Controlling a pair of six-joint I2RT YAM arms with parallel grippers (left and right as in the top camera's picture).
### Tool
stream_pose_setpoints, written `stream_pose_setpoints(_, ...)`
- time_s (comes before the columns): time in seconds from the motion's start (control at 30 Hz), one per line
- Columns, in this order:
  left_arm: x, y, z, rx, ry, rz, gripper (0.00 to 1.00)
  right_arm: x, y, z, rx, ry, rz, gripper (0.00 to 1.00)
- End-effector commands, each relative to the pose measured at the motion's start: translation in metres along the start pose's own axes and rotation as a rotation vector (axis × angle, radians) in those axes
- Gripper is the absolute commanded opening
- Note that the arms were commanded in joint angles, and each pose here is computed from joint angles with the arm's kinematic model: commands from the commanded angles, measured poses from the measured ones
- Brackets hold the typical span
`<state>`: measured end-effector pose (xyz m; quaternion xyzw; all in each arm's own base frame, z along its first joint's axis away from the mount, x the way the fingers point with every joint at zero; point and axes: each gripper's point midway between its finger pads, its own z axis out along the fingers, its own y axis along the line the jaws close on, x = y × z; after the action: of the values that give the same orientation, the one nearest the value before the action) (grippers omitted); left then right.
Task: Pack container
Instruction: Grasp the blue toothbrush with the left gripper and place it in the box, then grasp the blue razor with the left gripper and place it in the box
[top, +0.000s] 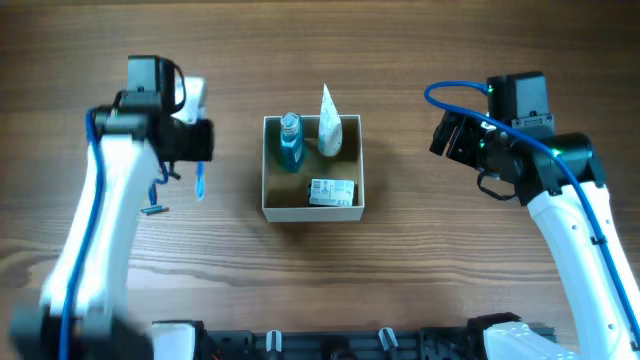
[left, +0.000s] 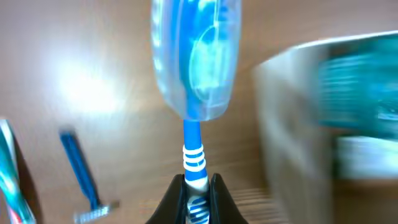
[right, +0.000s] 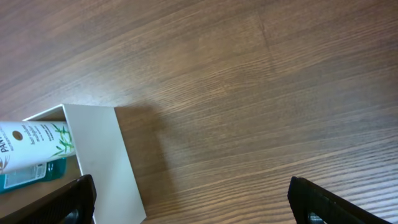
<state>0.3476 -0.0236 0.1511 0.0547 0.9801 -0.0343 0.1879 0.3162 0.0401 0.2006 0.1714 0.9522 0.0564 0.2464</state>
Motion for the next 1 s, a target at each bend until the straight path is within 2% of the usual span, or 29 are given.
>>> stream_pose_setpoints(0.0, -0.012, -0.1, -0.082, 0.151, -0.275, 0.484, 0.04, 0.0, 0.0, 0.003, 0.003, 0.006, 0.001, 1.0)
stream_pose_setpoints(0.1, 0.007, -0.17, -0.088, 0.252, -0.298, 0.729, 0.04, 0.0, 0.0, 0.003, 0.003, 0.006, 0.002, 1.0)
stream_pose_setpoints(0.2, 0.017, -0.204, -0.058, 0.298, -0.227, 0.816, 0.04, 0.0, 0.0, 0.003, 0.003, 0.006, 0.003, 1.0)
stream_pose_setpoints(0.3, 0.021, -0.213, -0.023, 0.301, -0.145, 0.858, 0.04, 0.0, 0.0, 0.003, 0.003, 0.006, 0.003, 1.0)
stream_pose_setpoints(0.43, 0.023, -0.214, -0.003, 0.289, -0.112, 0.93, 0.05, 0.0, 0.0, 0.003, 0.003, 0.006, 0.004, 1.0)
stream_pose_setpoints(0.47, 0.021, -0.212, -0.001, 0.278, -0.111, 0.929, 0.15, 0.0, 0.0, 0.003, 0.003, 0.006, 0.004, 1.0)
stream_pose_setpoints(0.5, 0.021, -0.211, 0.0, 0.272, -0.11, 0.929, 0.41, 0.0, 0.0, 0.003, 0.003, 0.005, 0.004, 1.0)
stream_pose_setpoints(0.53, 0.02, -0.21, 0.0, 0.261, -0.109, 0.929, 0.53, -0.001, 0.0, 0.003, 0.003, 0.005, 0.004, 1.0)
stream_pose_setpoints(0.57, 0.02, -0.208, 0.0, 0.252, -0.109, 0.928, 0.75, -0.001, 0.0, 0.003, 0.002, 0.004, 0.004, 1.0)
stream_pose_setpoints(0.6, 0.017, -0.205, 0.0, 0.228, -0.111, 0.922, 0.84, -0.001, 0.0, 0.003, 0.001, 0.003, 0.004, 1.0)
stream_pose_setpoints(0.63, 0.014, -0.199, -0.002, 0.188, -0.117, 0.895, 0.91, -0.001, 0.0, 0.003, 0.001, 0.003, 0.003, 1.0)
stream_pose_setpoints(0.67, 0.009, -0.19, -0.007, 0.136, -0.128, 0.847, 0.93, -0.001, 0.0, 0.003, 0.003, 0.002, 0.003, 1.0)
stream_pose_setpoints(0.77, -0.006, -0.134, -0.039, -0.028, -0.174, 0.534, 0.98, -0.001, -0.001, 0.003, 0.008, 0.0, 0.001, 1.0)
stream_pose_setpoints(0.8, -0.012, -0.1, -0.05, -0.061, -0.185, 0.367, 0.99, -0.001, -0.001, 0.003, 0.008, 0.0, 0.001, 1.0)
stream_pose_setpoints(0.83, -0.014, -0.077, -0.055, -0.084, -0.189, 0.263, 1.0, -0.001, -0.001, 0.003, 0.008, 0.0, 0.001, 1.0)
stream_pose_setpoints(0.87, -0.016, -0.031, -0.06, -0.137, -0.19, 0.079, 1.0, -0.001, -0.001, 0.003, 0.008, 0.0, 0.001, 1.0)
stream_pose_setpoints(0.97, 0.001, 0.066, -0.052, -0.246, -0.138, -0.247, 0.98, -0.001, -0.001, 0.003, 0.008, 0.0, 0.001, 1.0)
